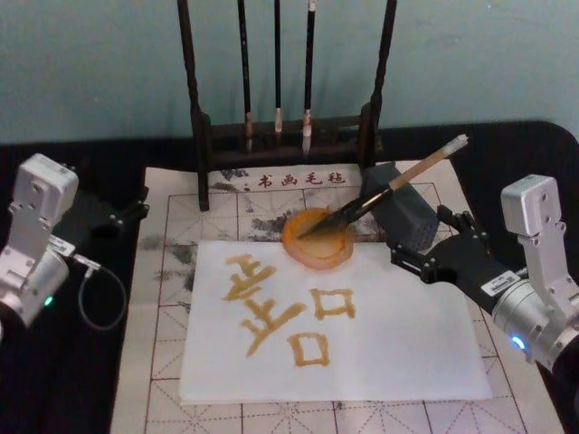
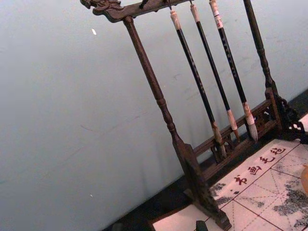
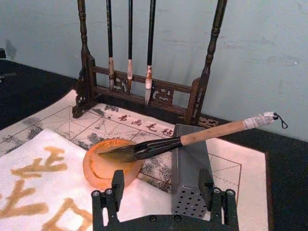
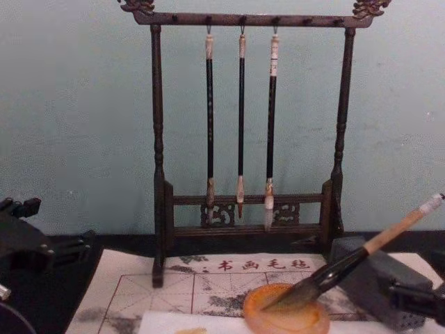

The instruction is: Pick up the brush from the inkstone, write on the paper, then place the brush back to its original position.

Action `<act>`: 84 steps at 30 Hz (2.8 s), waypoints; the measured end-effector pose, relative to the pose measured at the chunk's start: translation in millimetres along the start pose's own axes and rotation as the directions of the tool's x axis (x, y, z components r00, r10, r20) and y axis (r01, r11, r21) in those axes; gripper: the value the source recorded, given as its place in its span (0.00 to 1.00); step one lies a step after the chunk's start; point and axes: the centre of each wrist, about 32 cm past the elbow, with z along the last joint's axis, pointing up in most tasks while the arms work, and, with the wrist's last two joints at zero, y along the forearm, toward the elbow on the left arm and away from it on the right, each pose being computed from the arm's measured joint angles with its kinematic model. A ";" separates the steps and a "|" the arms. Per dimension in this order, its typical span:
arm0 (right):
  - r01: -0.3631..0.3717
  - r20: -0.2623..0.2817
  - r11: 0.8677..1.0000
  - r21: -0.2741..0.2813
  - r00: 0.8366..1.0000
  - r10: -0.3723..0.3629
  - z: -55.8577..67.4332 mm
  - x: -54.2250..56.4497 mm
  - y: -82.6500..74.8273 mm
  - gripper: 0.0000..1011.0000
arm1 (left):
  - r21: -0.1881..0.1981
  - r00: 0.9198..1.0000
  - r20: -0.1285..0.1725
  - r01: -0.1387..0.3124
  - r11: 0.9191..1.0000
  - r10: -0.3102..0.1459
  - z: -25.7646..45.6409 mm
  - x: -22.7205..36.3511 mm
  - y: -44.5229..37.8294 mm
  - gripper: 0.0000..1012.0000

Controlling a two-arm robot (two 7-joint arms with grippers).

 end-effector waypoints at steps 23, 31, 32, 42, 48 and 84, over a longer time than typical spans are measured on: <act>0.001 -0.003 1.000 0.002 1.000 -0.001 0.2 0.4 -0.3 0.99 | 0.000 1.000 0.000 0.000 1.000 0.000 0.0 0.0 0.0 0.99; 0.002 -0.003 1.000 0.003 1.000 -0.002 0.3 0.4 -0.4 0.99 | 0.000 1.000 0.000 0.000 1.000 0.000 0.0 0.0 0.0 0.99; 0.002 -0.003 1.000 0.003 1.000 -0.002 0.3 0.3 -0.4 0.99 | 0.000 1.000 0.000 0.000 1.000 0.000 0.0 0.0 0.0 0.99; 0.002 -0.004 1.000 0.003 1.000 -0.002 0.3 0.3 -0.4 0.99 | 0.000 1.000 0.000 0.000 1.000 0.000 0.0 0.0 0.0 0.99; 0.002 -0.005 1.000 0.004 1.000 -0.002 0.3 0.3 -0.4 0.99 | 0.000 1.000 0.000 0.000 1.000 0.000 0.0 0.0 0.0 0.99; 0.002 -0.004 1.000 0.003 1.000 -0.002 0.3 0.4 -0.4 0.99 | 0.000 1.000 0.000 0.000 1.000 0.000 0.0 0.0 0.0 0.99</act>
